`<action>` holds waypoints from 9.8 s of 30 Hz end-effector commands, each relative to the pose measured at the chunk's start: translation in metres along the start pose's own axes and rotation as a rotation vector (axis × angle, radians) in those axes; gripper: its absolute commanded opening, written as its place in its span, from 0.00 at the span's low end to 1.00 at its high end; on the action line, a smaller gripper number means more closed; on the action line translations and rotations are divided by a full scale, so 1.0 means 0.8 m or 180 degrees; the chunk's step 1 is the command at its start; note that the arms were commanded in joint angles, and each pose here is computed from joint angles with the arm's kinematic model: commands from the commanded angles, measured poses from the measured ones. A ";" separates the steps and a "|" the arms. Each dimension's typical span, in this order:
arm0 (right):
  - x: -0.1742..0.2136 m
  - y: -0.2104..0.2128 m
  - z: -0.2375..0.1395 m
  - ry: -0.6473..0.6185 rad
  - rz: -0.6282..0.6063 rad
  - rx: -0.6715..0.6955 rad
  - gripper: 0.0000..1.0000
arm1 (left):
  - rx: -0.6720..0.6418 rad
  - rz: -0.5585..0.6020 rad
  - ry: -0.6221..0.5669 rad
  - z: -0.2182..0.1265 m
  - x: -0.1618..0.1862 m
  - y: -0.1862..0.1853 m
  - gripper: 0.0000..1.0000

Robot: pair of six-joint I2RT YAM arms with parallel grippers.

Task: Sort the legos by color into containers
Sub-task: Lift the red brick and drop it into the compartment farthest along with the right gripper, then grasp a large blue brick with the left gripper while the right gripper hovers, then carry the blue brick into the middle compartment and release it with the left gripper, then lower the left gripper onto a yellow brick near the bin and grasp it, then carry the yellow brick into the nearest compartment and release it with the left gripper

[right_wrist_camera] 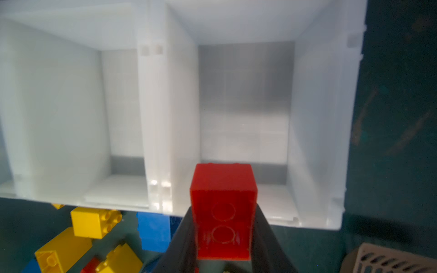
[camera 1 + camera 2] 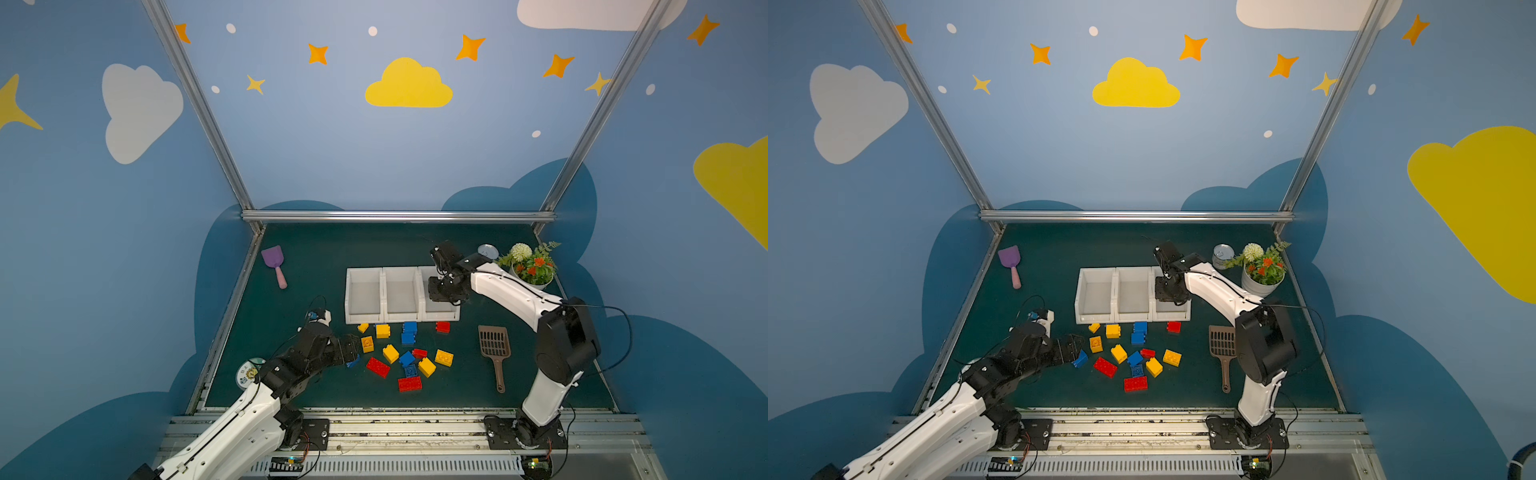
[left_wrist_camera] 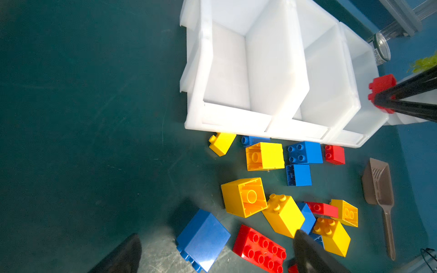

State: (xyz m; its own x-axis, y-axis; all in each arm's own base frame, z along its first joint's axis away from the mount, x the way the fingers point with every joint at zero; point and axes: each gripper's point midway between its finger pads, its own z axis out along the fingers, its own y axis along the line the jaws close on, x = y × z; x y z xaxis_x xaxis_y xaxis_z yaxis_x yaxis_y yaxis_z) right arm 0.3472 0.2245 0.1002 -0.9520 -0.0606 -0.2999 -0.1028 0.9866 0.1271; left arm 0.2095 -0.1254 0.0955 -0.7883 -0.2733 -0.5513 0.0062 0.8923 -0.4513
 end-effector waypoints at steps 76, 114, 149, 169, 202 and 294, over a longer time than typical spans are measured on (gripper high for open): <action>0.149 -0.039 -0.075 0.0082 0.0396 -0.0150 0.65 | -0.0657 -0.0685 0.0754 0.044 0.045 0.021 0.90; 0.154 -0.035 -0.062 0.0192 0.0376 -0.0163 0.63 | -0.0985 -0.0280 0.0875 0.055 0.061 0.027 0.49; 0.172 -0.049 -0.085 0.0138 0.0325 -0.0208 0.62 | -0.0030 0.0781 0.0770 0.186 -0.107 -0.204 0.47; 0.182 -0.056 -0.096 0.0149 0.0402 -0.0205 0.65 | 0.0197 0.0788 0.0514 0.134 -0.124 -0.220 0.78; 0.182 -0.028 -0.061 0.0387 0.0349 -0.0398 0.63 | -0.0659 -0.0140 0.0711 0.064 0.021 -0.038 0.76; 0.187 -0.040 -0.089 0.0314 0.0393 -0.0308 0.61 | -0.0445 -0.0018 0.0342 0.073 -0.105 -0.049 0.64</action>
State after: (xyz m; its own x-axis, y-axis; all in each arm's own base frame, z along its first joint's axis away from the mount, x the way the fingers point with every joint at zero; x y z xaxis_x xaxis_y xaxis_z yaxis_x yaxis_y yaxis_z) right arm 0.1862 0.1695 0.1113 -0.9823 0.0478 -0.1811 0.0008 0.9680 0.2510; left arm 0.3178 -0.1646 0.1132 -0.8595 -0.2215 -0.4606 -0.0647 0.9411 -0.3318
